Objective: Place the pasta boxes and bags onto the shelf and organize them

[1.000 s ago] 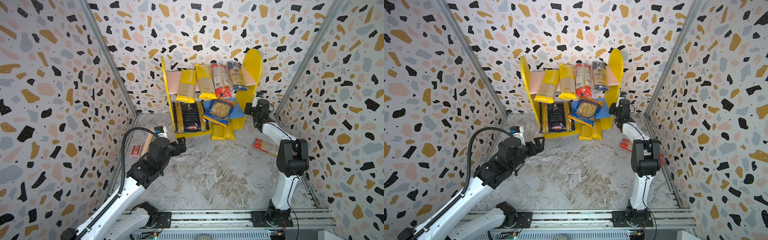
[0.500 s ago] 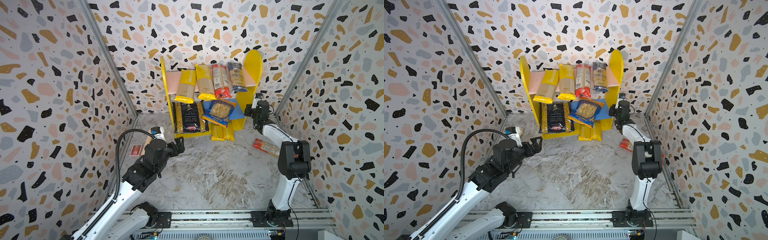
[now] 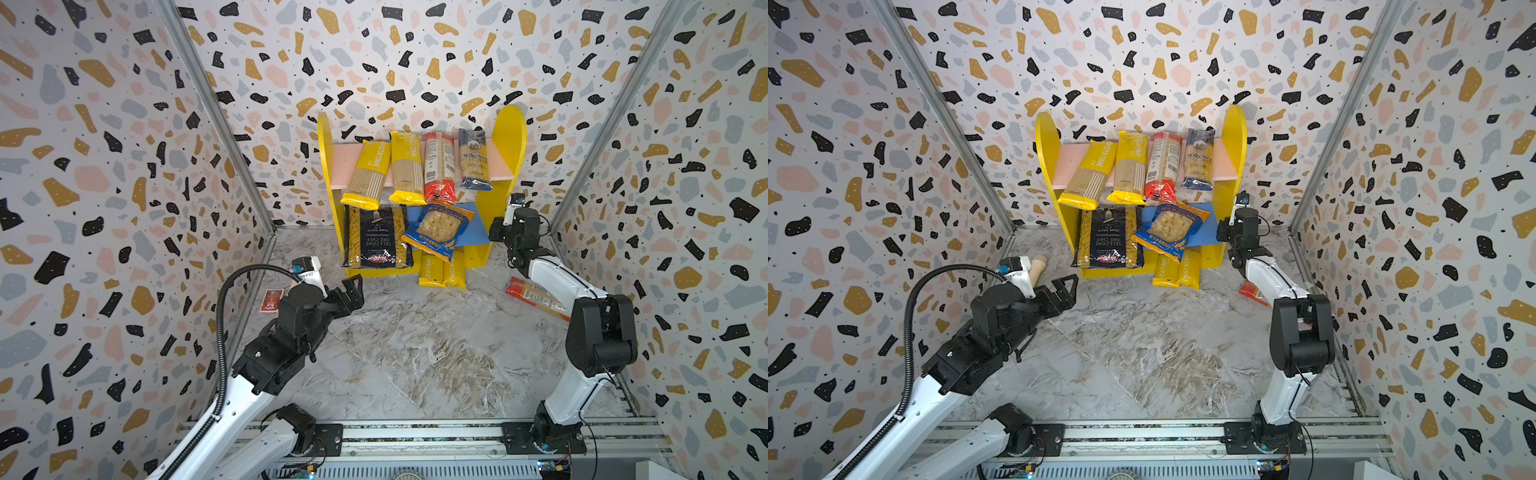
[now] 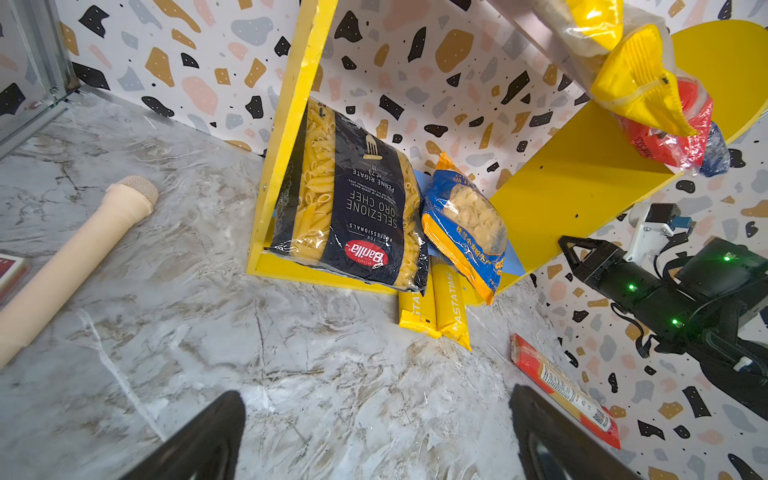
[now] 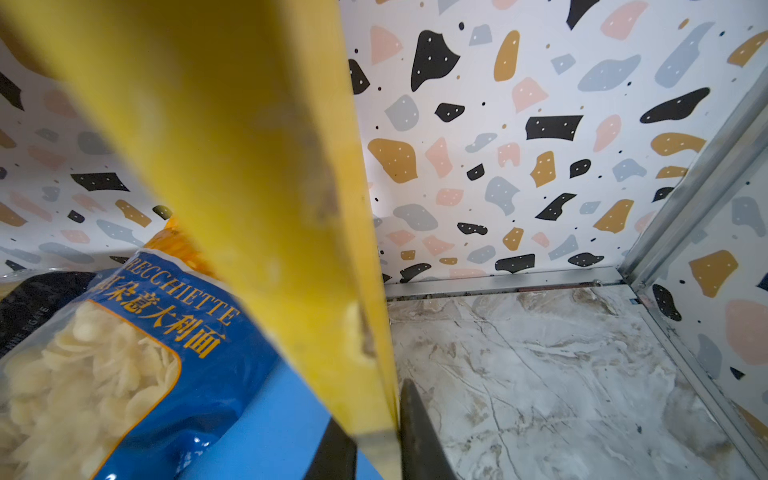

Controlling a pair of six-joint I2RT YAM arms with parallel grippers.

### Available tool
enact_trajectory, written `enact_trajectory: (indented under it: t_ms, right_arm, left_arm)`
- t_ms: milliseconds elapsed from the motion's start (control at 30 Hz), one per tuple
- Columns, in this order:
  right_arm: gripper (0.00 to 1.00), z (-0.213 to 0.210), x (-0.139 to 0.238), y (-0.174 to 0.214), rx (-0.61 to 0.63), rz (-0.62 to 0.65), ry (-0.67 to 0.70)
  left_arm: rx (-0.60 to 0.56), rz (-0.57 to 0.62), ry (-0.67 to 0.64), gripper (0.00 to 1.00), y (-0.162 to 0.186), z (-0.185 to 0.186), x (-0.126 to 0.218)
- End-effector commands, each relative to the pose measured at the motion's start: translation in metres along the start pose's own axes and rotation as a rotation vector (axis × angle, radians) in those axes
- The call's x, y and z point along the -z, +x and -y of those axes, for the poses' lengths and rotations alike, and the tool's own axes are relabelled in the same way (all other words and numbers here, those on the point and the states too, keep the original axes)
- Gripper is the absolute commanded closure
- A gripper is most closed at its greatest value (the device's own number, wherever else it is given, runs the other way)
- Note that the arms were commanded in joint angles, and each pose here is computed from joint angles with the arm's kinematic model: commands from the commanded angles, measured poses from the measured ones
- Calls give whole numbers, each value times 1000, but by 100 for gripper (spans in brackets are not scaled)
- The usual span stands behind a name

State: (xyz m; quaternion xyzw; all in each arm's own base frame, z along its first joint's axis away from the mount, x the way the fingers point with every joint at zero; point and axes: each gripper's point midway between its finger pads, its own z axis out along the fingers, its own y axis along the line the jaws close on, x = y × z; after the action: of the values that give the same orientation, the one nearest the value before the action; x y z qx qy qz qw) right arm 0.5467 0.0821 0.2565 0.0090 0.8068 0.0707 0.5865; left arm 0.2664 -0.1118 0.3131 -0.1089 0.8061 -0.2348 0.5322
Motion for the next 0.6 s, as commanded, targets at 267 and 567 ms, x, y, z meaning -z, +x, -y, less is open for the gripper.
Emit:
enact_trajectory:
  t_ms: [267,567]
  right_arm:
    - [100,-59,61,-22,-24,25,-155]
    - [74,-50,95,-19,-39,-23,-116]
  left_arm:
    - [8,25,17,0,-2,-6,20]
    - [5,23,31,0,3,-10,30]
